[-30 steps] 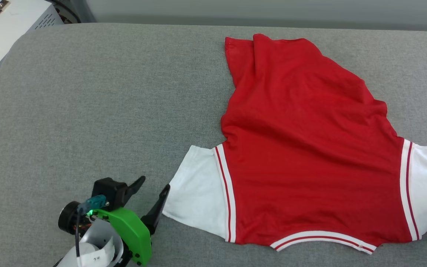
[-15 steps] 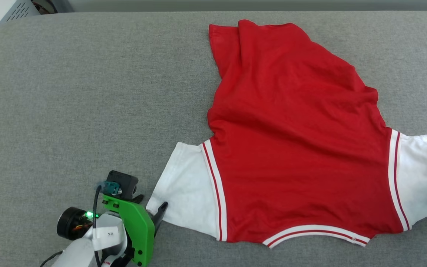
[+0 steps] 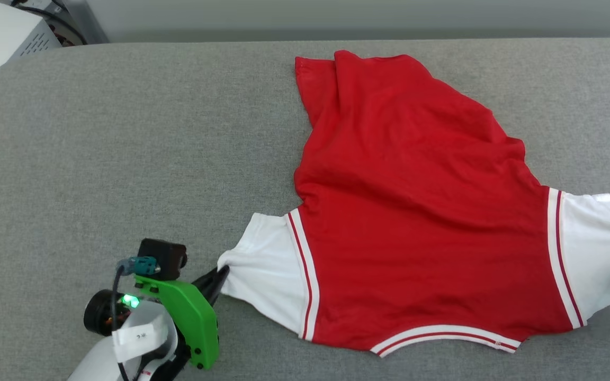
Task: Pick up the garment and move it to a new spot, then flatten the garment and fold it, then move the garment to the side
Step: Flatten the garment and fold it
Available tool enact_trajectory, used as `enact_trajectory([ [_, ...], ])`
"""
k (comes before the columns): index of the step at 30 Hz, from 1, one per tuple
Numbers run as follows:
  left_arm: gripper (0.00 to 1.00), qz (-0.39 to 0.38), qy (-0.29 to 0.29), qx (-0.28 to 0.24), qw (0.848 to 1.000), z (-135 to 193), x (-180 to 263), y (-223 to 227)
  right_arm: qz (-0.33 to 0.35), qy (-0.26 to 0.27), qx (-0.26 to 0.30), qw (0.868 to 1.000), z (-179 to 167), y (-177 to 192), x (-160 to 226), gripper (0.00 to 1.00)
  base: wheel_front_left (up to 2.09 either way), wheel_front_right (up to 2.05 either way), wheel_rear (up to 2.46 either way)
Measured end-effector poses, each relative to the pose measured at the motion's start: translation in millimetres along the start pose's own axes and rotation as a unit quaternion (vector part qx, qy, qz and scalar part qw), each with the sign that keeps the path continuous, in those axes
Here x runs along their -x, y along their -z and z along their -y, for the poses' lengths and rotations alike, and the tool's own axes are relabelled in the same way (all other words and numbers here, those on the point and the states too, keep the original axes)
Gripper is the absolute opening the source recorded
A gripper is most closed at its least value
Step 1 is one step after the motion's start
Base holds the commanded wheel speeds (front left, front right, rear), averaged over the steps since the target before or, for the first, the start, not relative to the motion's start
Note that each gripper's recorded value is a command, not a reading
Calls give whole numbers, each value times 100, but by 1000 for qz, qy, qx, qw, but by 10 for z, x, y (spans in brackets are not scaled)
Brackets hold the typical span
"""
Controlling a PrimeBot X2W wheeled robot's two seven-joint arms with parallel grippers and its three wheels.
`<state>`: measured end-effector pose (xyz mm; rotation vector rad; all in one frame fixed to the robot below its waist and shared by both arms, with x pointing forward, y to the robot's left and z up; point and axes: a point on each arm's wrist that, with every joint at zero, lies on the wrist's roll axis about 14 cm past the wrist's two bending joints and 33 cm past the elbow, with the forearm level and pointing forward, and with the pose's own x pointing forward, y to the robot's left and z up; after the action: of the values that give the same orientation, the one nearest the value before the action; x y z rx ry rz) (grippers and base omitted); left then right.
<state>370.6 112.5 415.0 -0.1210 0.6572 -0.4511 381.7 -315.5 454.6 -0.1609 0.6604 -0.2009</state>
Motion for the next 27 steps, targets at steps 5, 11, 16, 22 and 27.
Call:
enact_trajectory([
  [5, 0, 115, -9, 3, 993, -20, 221, -534, 42, -11, -7, 999, 9, -225, 158, 0, 0, 0, 0],
  [11, 0, 209, -9, -4, 978, 38, 565, -980, 94, -30, -21, 995, 19, -528, 410, 0, 0, 0, 0],
  [16, 0, 273, -19, -24, 961, 67, 900, -1313, 133, -41, -28, 990, 63, -756, 644, 0, 0, 0, 0],
  [22, 0, 349, -17, -46, 936, 174, 1316, -1716, 203, -67, -61, 975, 98, -1214, 979, 0, 0, 0, 0],
  [27, 0, 414, -19, -79, 907, 238, 1655, -2193, 256, -59, -40, 964, 218, -1652, 1239, 0, 0, 0, 0],
])
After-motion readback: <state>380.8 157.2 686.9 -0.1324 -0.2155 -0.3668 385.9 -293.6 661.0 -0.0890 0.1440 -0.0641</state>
